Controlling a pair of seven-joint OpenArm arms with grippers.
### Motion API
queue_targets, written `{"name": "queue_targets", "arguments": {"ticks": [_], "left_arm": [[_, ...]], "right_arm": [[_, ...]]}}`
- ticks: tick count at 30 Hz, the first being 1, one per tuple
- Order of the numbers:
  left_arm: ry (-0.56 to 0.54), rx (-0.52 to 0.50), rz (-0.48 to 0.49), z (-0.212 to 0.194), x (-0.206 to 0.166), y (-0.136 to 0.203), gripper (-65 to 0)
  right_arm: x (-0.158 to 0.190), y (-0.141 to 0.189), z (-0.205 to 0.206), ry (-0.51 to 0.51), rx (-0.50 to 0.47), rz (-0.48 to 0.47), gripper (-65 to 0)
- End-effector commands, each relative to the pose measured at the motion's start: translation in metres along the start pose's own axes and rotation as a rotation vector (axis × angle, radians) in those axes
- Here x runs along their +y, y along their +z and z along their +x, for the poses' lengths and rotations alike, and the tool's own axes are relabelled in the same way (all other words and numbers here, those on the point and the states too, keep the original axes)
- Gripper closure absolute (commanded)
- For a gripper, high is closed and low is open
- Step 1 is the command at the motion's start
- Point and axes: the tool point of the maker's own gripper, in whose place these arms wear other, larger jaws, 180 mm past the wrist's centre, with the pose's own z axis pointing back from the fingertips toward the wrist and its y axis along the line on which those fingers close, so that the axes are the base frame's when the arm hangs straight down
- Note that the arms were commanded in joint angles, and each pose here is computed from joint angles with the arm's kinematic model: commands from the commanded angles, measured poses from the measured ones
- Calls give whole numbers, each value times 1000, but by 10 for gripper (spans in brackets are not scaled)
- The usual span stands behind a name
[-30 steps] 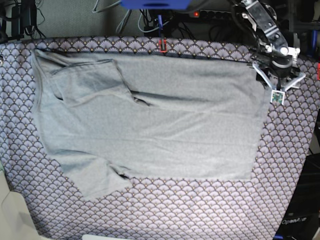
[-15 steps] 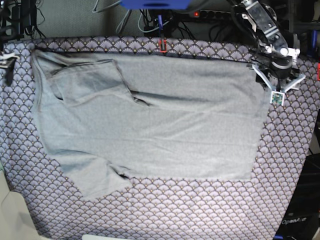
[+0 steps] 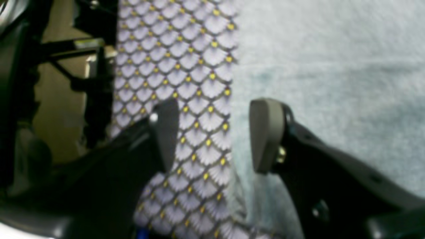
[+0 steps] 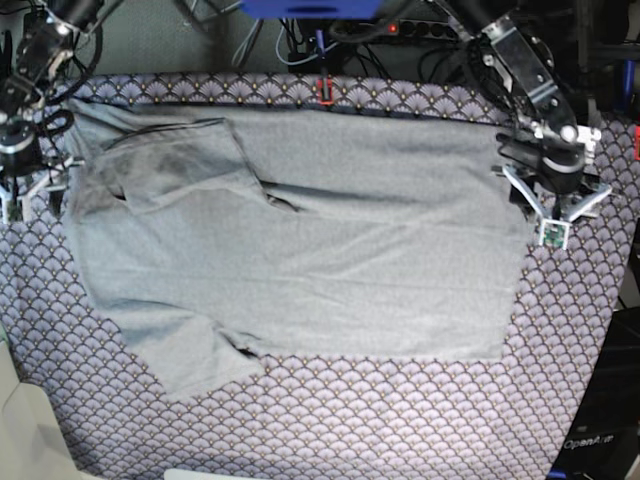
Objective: Fold the T-shirt properly
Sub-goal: 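Move both grippers down to the hem corners of the grey shirt, then lower both grippers onto the hem corners and close on the fabric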
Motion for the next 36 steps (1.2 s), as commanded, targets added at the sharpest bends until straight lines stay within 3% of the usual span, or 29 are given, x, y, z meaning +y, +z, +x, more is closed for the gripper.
{"name": "queue_targets", "arguments": {"ticks": [1, 5, 12, 17, 20, 28, 36], "left_arm": [[16, -46, 35, 25, 11, -4, -337], [26, -12, 31, 55, 14, -25, -337], [-55, -34, -57, 103, -8, -57, -337], [-43, -46, -95, 128, -12, -72, -336], [9, -57, -56, 138, -4, -77, -336], [43, -69, -18, 144, 4, -76, -336], [40, -68, -13, 142, 6, -76, -336]], "right_arm": [[-11, -3, 26, 5, -70, -33, -399], [3, -34, 52, 32, -78, -9, -396], [28, -98, 78, -26, -35, 82, -398], [38, -121, 116, -80, -74, 128, -400], [38, -128, 136, -104, -100, 140, -400], [51, -150, 118, -202, -27, 242, -400], [42, -154, 99, -276, -17, 265, -400]]}}
